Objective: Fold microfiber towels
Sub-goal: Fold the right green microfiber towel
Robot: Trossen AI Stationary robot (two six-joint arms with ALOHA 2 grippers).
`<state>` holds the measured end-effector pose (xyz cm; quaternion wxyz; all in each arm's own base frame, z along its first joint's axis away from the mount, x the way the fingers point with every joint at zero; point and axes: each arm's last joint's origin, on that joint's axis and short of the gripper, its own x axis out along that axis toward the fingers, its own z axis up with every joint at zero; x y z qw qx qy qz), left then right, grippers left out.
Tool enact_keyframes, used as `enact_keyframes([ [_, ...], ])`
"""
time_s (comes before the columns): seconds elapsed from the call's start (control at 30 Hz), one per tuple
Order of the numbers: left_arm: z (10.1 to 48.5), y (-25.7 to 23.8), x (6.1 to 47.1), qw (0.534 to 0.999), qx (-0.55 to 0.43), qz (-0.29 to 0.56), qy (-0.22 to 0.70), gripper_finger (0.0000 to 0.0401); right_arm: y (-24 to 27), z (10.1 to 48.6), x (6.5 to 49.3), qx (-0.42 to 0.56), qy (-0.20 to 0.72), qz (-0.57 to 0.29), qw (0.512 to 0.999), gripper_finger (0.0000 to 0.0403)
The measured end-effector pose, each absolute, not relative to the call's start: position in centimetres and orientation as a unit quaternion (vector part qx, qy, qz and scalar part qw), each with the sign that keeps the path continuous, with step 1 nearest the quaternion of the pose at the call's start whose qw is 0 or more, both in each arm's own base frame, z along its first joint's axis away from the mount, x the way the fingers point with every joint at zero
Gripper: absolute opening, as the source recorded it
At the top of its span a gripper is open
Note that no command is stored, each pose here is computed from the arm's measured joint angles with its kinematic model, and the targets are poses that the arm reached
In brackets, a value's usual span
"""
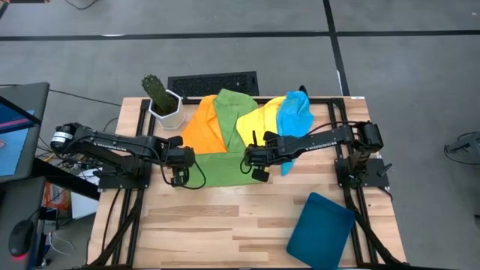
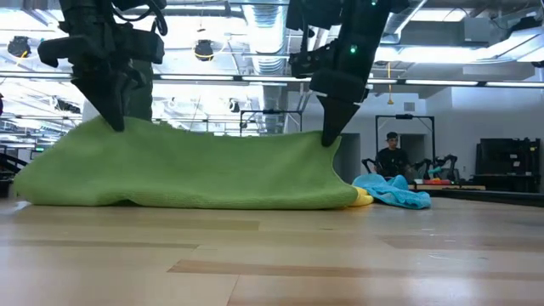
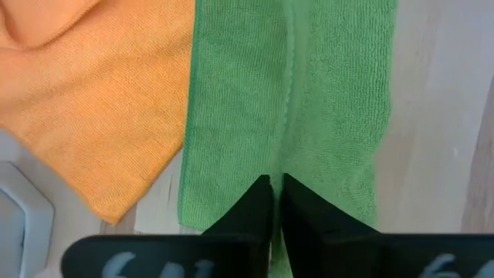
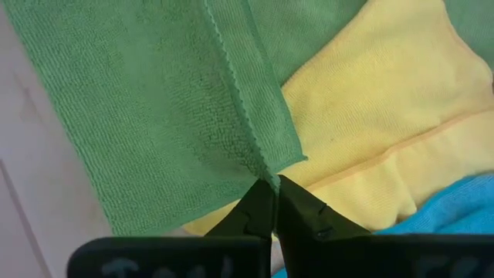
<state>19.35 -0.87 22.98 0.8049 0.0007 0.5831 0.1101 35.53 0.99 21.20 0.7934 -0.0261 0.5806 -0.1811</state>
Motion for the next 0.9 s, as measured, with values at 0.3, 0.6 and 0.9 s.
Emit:
enact_keyframes([
  [0.3,23.0,-0.7,19.4,0.804,0.028,0.134,0.579,0.0061,0.3,19.9,36.4,-0.026,0.581,-0.185,0.792,0.0037],
  [0.6,22.4,0.1,19.2,0.795,0.013,0.140,0.590,0.0064,-1.1,19.0,36.7,-0.022,0.590,-0.197,0.783,0.0047],
  [0.9,21.4,0.1,18.9,0.789,0.009,0.143,0.597,0.0064,-3.0,19.5,36.4,-0.058,0.593,-0.216,0.774,0.0142],
])
